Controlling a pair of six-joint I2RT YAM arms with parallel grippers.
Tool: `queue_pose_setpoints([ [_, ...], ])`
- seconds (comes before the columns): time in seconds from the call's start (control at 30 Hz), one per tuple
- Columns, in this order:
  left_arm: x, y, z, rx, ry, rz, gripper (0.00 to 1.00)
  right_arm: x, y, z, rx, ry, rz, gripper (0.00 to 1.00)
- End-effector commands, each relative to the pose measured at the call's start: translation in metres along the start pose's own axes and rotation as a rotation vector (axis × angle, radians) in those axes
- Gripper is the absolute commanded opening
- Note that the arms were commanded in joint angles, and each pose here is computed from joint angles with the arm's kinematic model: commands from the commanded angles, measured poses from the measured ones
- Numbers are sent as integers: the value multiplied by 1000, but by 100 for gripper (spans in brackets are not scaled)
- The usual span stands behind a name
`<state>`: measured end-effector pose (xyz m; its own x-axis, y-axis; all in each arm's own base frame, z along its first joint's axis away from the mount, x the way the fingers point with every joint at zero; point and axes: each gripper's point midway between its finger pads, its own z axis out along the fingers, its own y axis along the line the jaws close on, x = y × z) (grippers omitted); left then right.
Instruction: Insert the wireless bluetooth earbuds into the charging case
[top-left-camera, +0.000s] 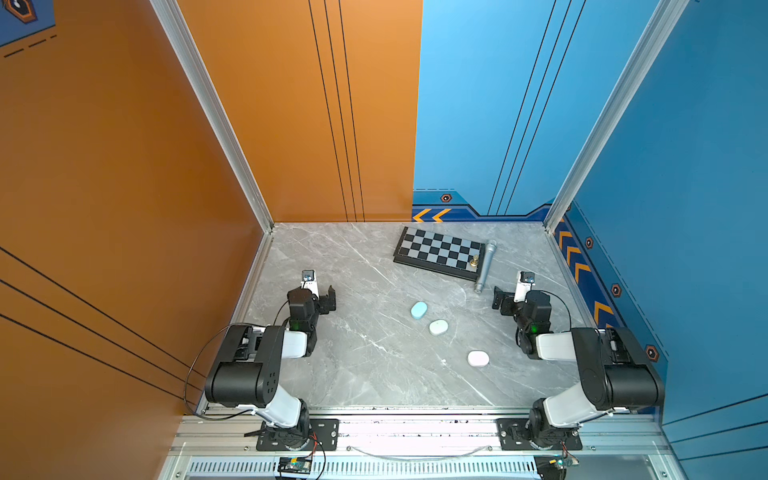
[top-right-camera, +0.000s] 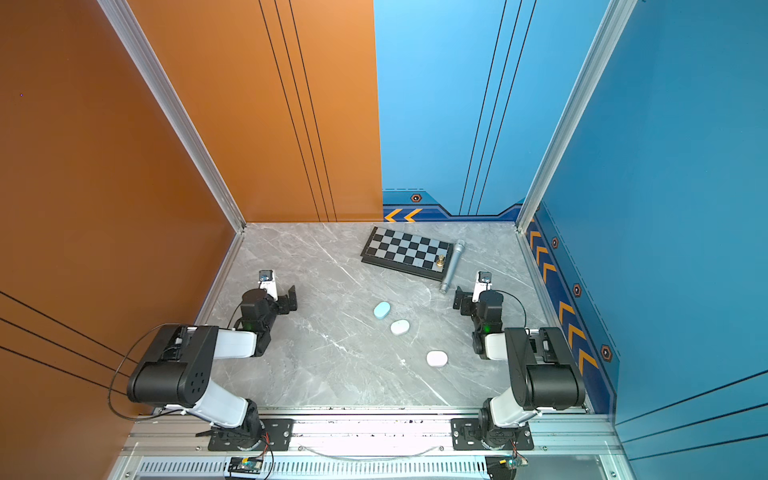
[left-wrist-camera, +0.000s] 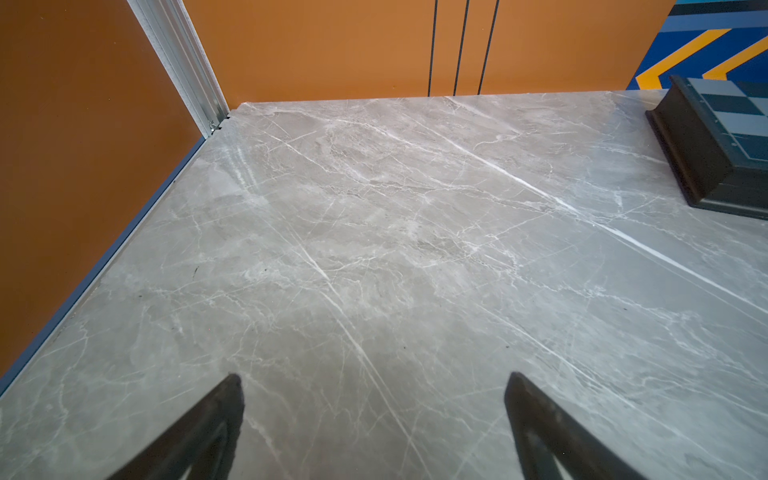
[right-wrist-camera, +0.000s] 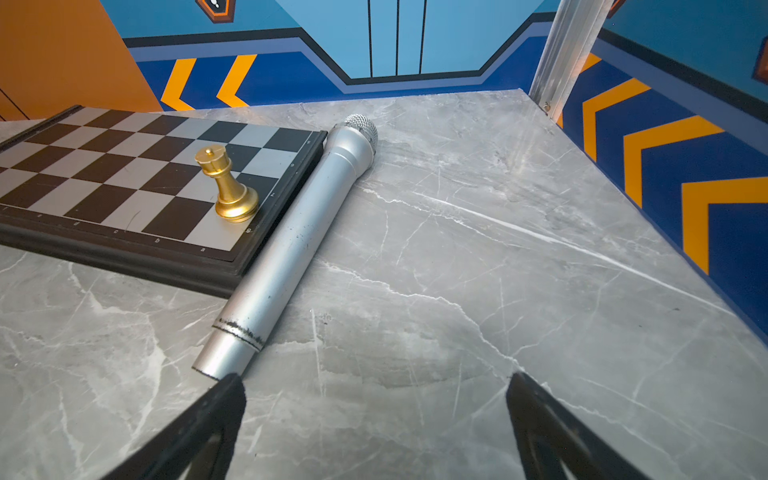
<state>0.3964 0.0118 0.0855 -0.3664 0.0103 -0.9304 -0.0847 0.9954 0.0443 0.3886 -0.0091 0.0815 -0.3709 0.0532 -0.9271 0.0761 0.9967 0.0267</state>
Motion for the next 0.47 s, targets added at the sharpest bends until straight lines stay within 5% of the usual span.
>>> queue_pose_setpoints([
  [0.0, -3, 2, -2, -16, -17, -2, 98, -12, -2, 2, 29, -41, 0, 100],
  [0.43, -3, 1, -2, -15, -18, -2, 98, -12, -3, 3, 28, -35, 8, 100],
])
